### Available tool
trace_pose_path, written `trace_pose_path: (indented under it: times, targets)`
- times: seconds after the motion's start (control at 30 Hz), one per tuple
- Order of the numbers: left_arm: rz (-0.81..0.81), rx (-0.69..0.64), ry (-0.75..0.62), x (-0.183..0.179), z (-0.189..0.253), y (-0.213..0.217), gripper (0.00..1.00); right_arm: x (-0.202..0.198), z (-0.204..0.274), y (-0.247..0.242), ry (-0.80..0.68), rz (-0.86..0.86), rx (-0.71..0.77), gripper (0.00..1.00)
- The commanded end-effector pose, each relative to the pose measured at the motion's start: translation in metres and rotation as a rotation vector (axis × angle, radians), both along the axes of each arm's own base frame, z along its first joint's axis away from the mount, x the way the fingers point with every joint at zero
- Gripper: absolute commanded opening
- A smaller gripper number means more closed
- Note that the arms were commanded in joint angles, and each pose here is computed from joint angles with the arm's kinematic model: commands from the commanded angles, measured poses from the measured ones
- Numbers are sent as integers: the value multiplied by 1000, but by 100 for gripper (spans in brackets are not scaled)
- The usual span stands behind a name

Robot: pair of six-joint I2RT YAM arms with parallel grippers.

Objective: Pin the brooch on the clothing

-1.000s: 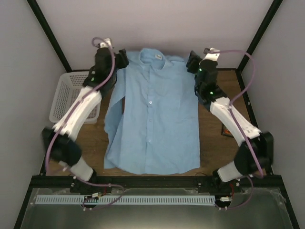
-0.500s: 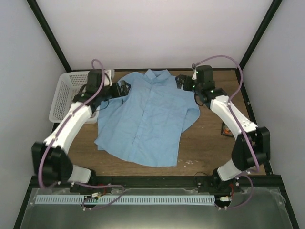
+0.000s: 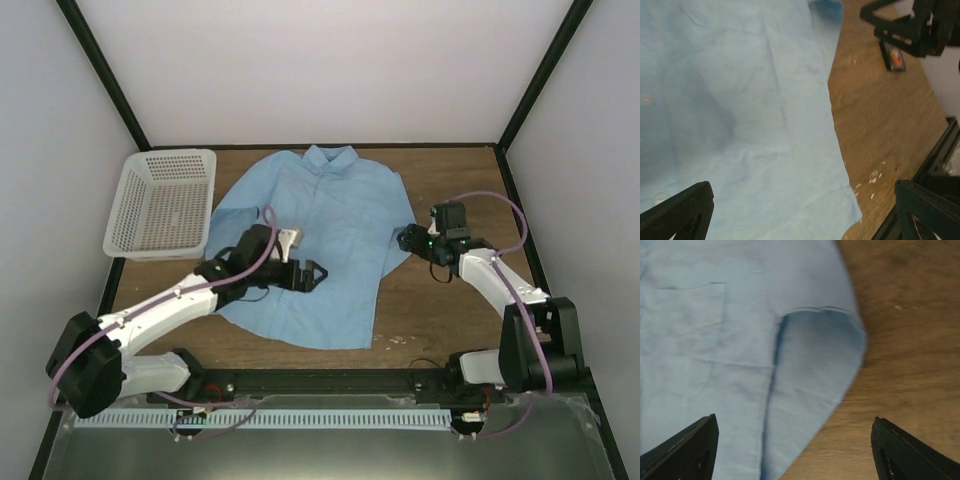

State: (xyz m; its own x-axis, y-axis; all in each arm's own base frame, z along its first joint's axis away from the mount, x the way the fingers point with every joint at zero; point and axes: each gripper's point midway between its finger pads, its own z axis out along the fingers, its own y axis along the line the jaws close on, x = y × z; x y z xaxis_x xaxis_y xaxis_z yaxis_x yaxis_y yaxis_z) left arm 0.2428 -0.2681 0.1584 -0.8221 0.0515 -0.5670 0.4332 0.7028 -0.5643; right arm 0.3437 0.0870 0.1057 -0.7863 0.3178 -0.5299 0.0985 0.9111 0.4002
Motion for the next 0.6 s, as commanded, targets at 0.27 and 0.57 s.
trace_pose_path:
  times: [0.27,0.57]
  targets:
    - [-73,219,-206,-25,-18,-61,99,17,-53,-32,240,-184,-104,57]
    - [-164,437,-322,-37,-41,-92,96,28,-99,-16,323,-120,-228,48]
